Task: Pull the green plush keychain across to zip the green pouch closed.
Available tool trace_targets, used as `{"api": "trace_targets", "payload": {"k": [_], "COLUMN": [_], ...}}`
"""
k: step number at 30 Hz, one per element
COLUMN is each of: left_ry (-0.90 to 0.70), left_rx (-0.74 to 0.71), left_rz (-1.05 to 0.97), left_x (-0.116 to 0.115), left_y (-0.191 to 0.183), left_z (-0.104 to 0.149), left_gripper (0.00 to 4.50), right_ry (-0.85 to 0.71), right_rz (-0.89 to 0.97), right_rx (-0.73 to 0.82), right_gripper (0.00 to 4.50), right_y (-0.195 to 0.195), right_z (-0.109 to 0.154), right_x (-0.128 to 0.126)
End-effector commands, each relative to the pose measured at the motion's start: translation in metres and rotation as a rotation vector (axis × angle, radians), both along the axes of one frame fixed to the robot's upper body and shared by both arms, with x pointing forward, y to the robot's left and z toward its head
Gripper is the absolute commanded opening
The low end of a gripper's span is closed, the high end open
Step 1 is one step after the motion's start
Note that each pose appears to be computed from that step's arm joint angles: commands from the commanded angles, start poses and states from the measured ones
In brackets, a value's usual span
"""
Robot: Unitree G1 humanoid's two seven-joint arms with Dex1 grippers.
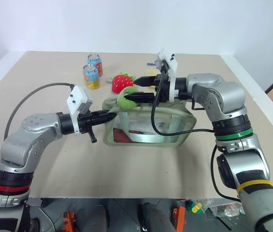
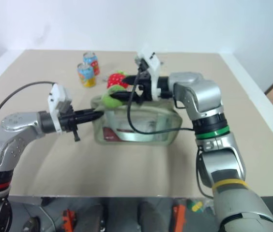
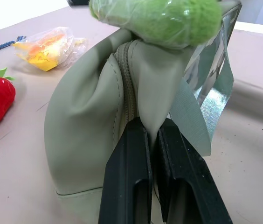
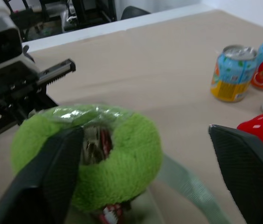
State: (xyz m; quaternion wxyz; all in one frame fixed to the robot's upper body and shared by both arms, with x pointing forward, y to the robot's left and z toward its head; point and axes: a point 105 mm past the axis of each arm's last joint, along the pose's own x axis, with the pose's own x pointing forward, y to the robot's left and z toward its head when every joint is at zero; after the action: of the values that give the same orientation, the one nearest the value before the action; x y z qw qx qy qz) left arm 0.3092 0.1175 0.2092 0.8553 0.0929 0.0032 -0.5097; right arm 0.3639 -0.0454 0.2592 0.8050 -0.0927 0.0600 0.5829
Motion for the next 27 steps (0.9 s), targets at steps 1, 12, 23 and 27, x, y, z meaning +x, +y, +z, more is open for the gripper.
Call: {"api": "trace_targets", "payload": {"k": [1, 12, 23, 27], "left_ry": [-0.012, -0.021, -0.059, -0.065], "left_rx": [0.007, 0.000, -0.071, -0.082], "left_rz": [-0.017, -0.014, 0.037, 0.036], "left_x": [-0.002, 0.003, 0.015, 0.016], "left_y": [-0.005, -0.008, -0.016, -0.021], "left_z": [-0.001, 0.002, 0.015, 0.016], "left_gripper": [0.00, 0.00, 0.00, 0.00], "right_ry": [-0.013, -0.087, -0.397, -0.439], "right_rz": [0.028, 0.061, 0.043, 0.013], "right_rx": [-0.003, 0.047, 0.130, 0.121], "right_gripper": [2.69, 0.03, 0.03, 0.03], "right_y": [0.001, -0.007, -0.046, -0.059], "right_z": [0.005, 0.021, 0.074, 0.078], "right_x": [-0.006, -0.011, -0.023, -0.026]}}
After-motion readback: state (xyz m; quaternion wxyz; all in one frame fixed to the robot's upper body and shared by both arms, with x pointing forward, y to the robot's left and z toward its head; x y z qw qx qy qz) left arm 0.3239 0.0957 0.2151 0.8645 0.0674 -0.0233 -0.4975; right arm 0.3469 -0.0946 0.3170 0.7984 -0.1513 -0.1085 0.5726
